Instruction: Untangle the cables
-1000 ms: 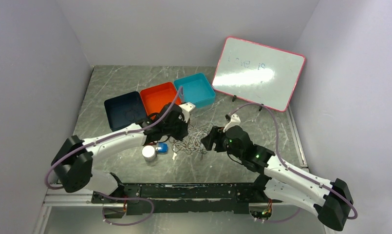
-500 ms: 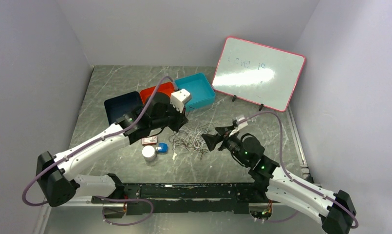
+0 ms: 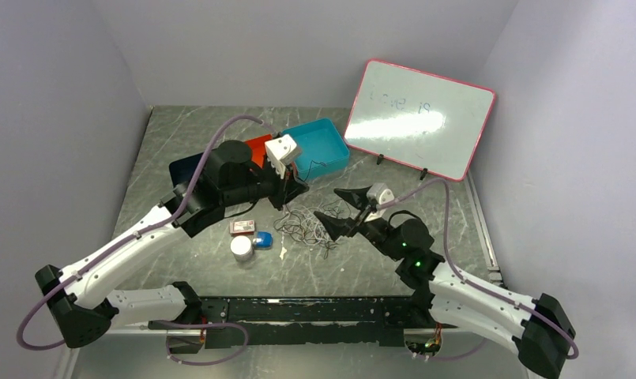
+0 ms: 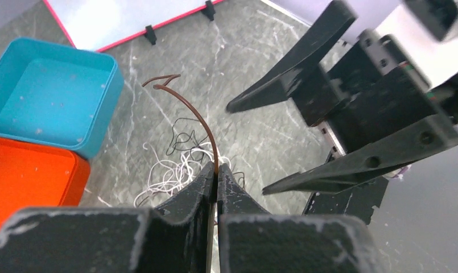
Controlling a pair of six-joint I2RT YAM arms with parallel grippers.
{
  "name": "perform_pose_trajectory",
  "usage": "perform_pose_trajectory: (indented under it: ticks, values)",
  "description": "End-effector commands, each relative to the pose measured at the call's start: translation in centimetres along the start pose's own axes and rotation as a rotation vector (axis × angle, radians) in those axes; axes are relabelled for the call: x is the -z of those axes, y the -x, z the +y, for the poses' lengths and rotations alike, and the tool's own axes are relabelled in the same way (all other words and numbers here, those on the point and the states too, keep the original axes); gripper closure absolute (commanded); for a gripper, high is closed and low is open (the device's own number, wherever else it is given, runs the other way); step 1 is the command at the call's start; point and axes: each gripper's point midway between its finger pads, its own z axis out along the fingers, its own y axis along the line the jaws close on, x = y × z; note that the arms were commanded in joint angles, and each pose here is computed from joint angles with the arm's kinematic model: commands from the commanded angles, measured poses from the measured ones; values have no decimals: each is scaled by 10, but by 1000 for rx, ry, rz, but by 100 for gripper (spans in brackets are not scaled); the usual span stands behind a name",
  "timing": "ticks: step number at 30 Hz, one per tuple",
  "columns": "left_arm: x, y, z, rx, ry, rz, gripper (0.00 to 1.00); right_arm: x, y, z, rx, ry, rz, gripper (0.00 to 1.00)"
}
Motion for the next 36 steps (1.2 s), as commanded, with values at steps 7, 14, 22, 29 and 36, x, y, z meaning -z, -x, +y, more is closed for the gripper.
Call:
perform_pose_trajectory:
  ticks: [7,14,22,29,36]
  values:
    - [23,61,-27,-22,-104,-153,93,-45,9,31,7,175,-54,23]
    - [31,80,-30,-25,-101,-189,93,-65,-21,34,-65,183,-53,28]
    - [41,101,-26,-19,-62,-238,93,-76,-57,43,-145,196,-5,47]
    - [47,125,-32,3,-77,-284,93,-83,-85,25,-211,85,-7,59]
    - [63,163,-43,3,-106,-336,93,-104,-103,14,-256,21,-31,59]
